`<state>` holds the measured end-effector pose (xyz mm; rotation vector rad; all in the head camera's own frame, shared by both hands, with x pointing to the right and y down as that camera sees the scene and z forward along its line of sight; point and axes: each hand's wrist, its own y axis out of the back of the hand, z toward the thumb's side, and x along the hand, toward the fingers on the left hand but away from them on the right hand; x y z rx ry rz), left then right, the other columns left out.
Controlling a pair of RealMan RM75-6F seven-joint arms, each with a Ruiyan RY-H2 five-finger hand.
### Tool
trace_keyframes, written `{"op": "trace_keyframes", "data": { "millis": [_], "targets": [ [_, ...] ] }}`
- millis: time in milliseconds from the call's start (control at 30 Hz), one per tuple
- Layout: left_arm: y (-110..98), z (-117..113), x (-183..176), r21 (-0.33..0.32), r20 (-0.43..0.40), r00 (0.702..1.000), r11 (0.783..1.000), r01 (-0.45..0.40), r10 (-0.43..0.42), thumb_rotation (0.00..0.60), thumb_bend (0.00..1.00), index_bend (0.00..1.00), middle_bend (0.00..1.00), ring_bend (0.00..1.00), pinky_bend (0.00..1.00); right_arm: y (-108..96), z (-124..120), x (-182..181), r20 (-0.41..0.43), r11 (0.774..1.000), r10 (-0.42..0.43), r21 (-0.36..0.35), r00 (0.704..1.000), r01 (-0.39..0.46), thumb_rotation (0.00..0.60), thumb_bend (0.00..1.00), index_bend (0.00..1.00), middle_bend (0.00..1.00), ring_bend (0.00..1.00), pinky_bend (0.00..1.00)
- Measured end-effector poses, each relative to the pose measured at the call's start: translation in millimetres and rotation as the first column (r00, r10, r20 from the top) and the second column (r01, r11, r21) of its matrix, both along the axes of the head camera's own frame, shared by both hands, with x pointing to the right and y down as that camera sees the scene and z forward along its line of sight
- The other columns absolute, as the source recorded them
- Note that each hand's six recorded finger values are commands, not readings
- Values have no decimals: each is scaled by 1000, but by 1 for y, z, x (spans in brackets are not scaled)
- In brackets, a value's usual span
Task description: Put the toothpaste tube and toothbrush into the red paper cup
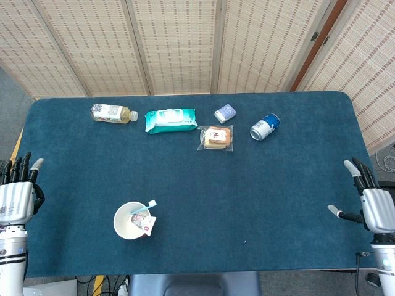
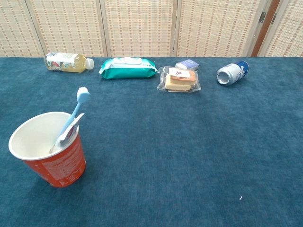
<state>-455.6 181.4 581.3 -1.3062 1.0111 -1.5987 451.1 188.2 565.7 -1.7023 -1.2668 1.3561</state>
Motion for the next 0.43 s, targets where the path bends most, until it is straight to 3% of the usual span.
{"op": "trace_keyframes", "data": {
  "millis": [433],
  "targets": [
    [7, -2, -1, -31, -35, 999, 999, 12, -13, 600, 829, 8, 0, 0, 0, 8, 1, 0, 24, 1000, 20, -12, 999, -20, 600, 0, 54, 25, 26, 366]
  ]
}}
